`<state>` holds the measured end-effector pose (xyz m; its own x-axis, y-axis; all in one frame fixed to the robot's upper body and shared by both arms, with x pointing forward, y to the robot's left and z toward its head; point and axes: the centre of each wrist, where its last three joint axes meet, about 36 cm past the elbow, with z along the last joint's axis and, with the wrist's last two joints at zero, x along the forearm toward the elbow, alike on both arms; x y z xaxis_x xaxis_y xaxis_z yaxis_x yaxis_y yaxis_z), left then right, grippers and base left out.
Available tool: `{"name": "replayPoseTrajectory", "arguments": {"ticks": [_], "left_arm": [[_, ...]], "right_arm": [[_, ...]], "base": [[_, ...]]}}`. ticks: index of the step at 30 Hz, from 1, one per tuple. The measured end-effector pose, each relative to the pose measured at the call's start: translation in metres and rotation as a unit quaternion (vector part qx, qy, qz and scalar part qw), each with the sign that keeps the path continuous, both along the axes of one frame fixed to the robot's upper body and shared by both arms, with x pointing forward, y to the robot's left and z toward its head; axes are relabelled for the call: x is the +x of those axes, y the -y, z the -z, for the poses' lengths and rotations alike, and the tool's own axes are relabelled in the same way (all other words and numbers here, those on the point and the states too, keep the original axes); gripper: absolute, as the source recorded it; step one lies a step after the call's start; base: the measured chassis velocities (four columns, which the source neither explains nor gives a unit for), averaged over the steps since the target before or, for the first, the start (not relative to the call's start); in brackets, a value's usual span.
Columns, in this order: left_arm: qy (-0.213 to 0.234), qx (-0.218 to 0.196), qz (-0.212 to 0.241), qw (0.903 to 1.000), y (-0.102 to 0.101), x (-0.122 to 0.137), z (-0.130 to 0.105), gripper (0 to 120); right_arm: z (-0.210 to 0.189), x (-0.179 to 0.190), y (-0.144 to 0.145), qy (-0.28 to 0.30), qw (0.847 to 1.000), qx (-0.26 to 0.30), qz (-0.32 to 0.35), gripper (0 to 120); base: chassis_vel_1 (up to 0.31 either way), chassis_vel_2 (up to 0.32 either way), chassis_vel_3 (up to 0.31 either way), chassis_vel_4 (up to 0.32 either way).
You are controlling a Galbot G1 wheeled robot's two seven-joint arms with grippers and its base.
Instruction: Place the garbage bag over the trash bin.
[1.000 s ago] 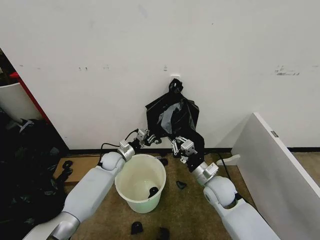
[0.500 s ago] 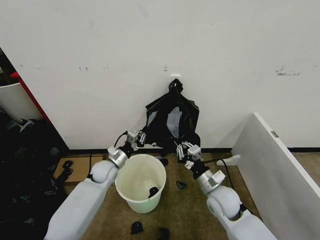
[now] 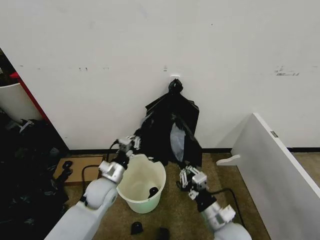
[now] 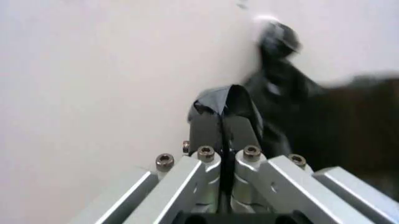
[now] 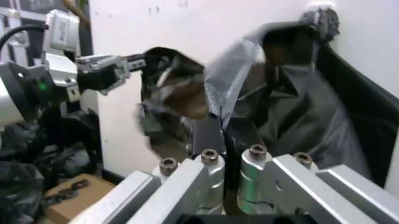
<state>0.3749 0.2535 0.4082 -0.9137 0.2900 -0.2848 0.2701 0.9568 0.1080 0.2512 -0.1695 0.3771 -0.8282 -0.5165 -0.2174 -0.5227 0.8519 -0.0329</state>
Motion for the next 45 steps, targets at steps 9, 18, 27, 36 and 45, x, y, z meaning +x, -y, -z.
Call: {"name": "replayPoseTrajectory", "arguments": {"ticks": [9, 18, 27, 36, 45], "left_arm": [[0.039, -0.020, -0.021, 0.9988, -0.033, -0.033, -0.036, 0], [0.056, -0.040, -0.008, 0.9976, -0.029, -0.047, -0.061, 0], [0.017, -0.059, 0.004, 0.9981, -0.013, -0.055, -0.041, 0], [-0.065, -0.100, 0.020, 0.9926, 0.018, -0.058, 0.018, 0], [-0.123, -0.117, 0.026, 0.9851, 0.033, -0.078, 0.038, 0]], "right_arm": [[-0.004, 0.003, -0.018, 0.036, 0.997, 0.042, -0.055, 0], [-0.007, 0.014, -0.027, 0.053, 0.989, 0.085, -0.111, 0], [0.024, 0.028, -0.034, 0.039, 0.986, 0.095, -0.132, 0], [0.056, 0.047, -0.038, 0.012, 0.989, 0.079, -0.124, 0], [0.082, 0.040, -0.037, -0.016, 0.991, 0.055, -0.118, 0]], "base": [[0.000, 0.000, 0.000, 0.000], [0.000, 0.000, 0.000, 0.000], [0.000, 0.000, 0.000, 0.000], [0.000, 0.000, 0.000, 0.000], [0.000, 0.000, 0.000, 0.000]]}}
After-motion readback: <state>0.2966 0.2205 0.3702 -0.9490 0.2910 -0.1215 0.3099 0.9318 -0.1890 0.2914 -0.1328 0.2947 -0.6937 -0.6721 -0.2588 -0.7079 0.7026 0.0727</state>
